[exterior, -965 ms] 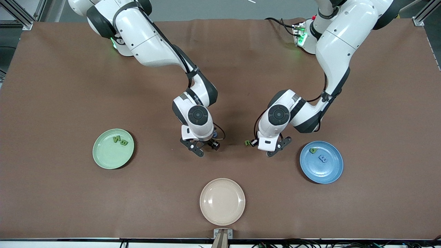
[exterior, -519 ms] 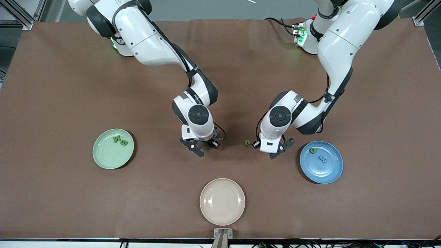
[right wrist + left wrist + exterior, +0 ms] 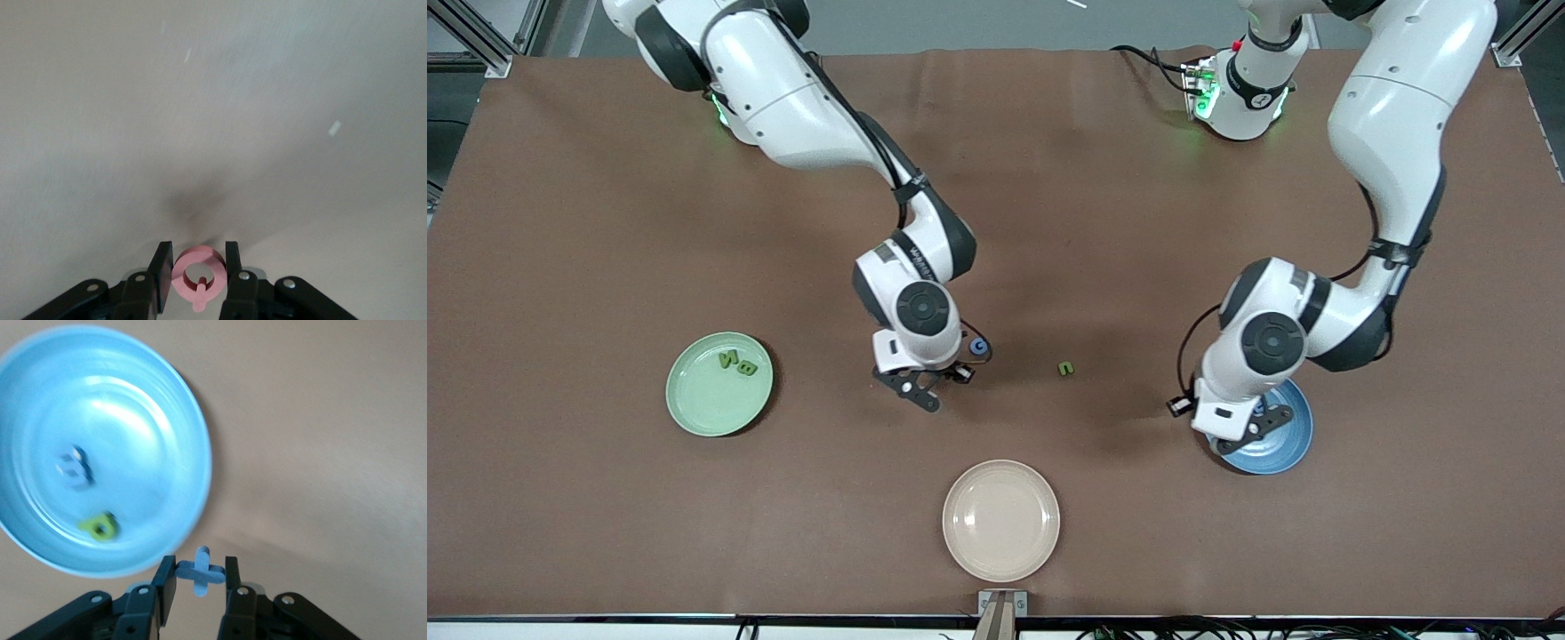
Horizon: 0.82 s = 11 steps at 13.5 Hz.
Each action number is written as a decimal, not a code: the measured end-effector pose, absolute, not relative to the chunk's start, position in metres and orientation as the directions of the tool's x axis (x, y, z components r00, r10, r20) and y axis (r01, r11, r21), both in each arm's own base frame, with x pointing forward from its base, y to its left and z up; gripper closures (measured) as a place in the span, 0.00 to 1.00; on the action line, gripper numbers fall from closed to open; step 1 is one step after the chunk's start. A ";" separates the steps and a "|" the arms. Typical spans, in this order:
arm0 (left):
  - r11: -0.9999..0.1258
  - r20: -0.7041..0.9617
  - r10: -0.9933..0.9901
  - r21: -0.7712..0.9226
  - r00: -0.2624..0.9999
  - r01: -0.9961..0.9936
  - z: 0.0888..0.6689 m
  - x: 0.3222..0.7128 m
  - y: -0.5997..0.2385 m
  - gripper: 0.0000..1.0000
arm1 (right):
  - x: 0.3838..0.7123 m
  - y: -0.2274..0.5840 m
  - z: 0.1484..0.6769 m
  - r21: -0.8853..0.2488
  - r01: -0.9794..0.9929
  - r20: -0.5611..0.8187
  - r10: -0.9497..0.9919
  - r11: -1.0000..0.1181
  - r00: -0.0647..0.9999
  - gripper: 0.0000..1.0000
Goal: Sort upper and lower case letters into plates
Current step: 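Carry the blue plus onto the blue plate while the right gripper lifts Q, then release the pink Q on the green plate while the left gripper returns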
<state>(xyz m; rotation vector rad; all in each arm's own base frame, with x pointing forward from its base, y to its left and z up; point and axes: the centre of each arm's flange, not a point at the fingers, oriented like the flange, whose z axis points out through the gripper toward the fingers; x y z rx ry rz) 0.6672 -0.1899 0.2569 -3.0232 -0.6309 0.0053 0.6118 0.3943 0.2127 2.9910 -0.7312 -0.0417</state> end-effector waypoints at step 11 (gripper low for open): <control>-0.944 -0.013 0.326 -0.057 0.945 0.325 0.245 0.694 -0.104 0.42 | 0.606 0.013 0.255 0.013 0.067 -0.071 0.066 -0.998 0.995 0.64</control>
